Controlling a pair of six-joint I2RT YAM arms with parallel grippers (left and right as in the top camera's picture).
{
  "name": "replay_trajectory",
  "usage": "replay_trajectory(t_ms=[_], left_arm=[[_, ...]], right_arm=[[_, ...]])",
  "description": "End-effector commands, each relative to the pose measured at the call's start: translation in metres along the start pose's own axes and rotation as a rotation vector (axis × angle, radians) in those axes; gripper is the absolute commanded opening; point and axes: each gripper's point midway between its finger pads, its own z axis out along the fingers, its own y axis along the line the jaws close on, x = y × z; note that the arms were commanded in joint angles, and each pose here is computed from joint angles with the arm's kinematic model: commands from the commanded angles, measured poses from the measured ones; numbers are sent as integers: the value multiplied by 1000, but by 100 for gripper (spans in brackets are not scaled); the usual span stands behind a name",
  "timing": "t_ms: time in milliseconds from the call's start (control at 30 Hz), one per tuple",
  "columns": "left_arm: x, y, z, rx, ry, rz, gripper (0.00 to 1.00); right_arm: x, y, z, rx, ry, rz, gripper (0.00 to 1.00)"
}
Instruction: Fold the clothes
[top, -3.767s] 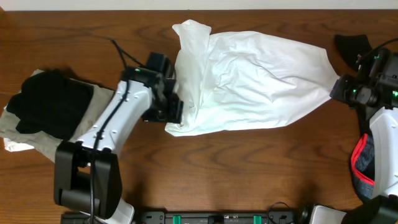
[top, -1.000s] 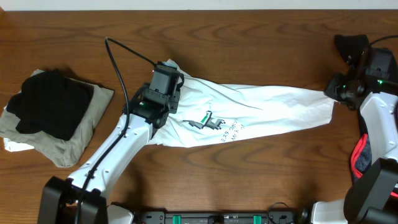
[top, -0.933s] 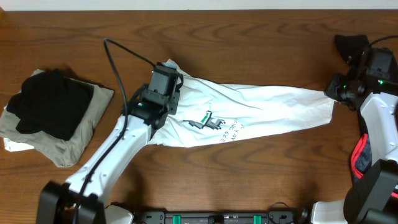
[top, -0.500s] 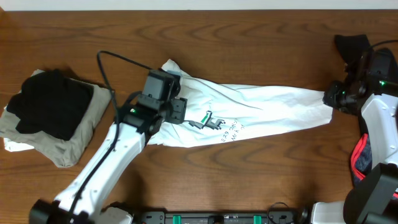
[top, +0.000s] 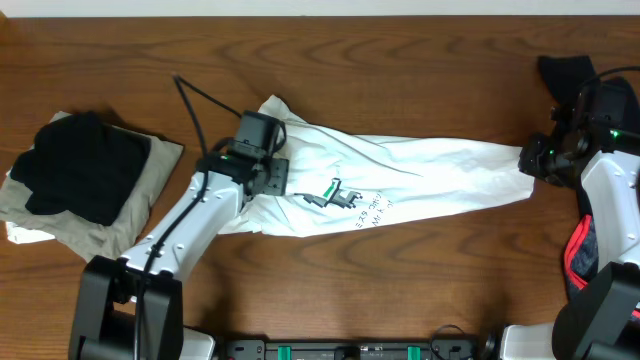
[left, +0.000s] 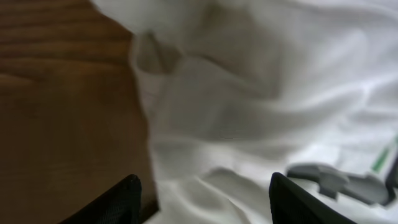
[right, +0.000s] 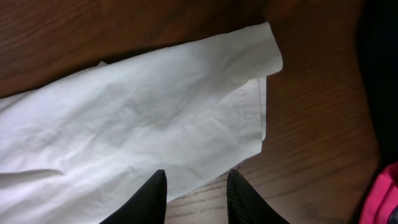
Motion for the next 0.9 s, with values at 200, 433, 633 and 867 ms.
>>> replay_trajectory(t_ms=[200, 433, 633, 867], left_arm=[[8, 16, 17, 46, 52, -89, 67], [16, 3, 34, 127, 102, -97, 67], [25, 2, 46, 127, 142, -98, 66], [24, 2, 46, 127, 138, -98, 54]], right_arm=[[1, 1, -2, -1, 2, -19, 31], [3, 1, -2, 0, 8, -18, 30], [3, -1, -2, 13, 9, -18, 30], [3, -2, -2, 15, 8, -18, 30]])
